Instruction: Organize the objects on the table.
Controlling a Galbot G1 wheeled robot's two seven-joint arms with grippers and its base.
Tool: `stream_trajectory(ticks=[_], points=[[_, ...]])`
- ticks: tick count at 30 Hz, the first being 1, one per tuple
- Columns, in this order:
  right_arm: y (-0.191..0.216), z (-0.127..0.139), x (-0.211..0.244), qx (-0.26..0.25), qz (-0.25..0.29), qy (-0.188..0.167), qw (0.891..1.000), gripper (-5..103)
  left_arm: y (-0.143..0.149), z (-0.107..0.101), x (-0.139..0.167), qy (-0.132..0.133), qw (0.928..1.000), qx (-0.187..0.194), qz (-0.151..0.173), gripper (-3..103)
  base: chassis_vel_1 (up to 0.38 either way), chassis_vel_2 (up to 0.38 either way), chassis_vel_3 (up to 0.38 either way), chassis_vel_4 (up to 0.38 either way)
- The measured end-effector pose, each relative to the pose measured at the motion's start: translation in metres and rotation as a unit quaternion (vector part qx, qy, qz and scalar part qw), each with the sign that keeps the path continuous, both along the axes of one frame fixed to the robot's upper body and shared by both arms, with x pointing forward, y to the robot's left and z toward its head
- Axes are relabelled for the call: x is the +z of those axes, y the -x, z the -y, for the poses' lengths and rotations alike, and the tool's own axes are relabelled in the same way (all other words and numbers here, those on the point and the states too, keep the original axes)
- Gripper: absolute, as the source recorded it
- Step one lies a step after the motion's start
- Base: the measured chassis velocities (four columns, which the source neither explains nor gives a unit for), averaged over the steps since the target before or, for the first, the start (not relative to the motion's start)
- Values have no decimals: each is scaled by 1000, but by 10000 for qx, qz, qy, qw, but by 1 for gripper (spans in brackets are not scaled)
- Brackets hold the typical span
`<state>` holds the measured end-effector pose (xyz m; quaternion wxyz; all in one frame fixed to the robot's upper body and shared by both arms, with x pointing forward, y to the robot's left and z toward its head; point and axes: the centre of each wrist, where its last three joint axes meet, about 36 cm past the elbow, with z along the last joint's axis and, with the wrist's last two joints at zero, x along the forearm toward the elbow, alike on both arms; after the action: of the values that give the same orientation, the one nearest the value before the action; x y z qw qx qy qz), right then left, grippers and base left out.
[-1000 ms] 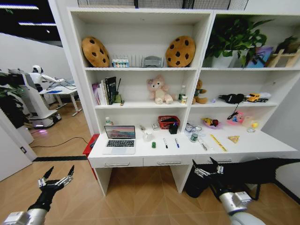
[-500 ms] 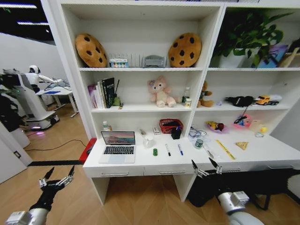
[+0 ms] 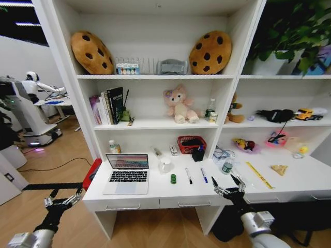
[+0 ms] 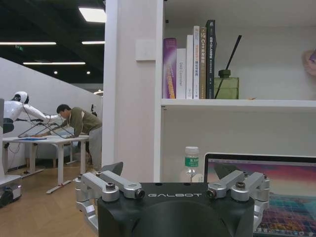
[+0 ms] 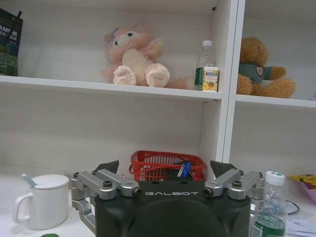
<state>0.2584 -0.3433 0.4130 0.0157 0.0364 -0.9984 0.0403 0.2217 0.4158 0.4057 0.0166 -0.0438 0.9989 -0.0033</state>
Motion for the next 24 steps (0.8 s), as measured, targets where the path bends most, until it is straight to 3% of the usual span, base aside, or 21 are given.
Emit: stream_trajectory(ticks=[21,24], points=[[2,-7,-2,-149,-20,-55,9999,100,-6,6,1,0,10000,-74,-35,101,-153,157,158,-158],[7,-9,-5,-192,-62,-89,9998,100,-11,6,4,-62,9997,-208,-98,92,0,0,0,0]])
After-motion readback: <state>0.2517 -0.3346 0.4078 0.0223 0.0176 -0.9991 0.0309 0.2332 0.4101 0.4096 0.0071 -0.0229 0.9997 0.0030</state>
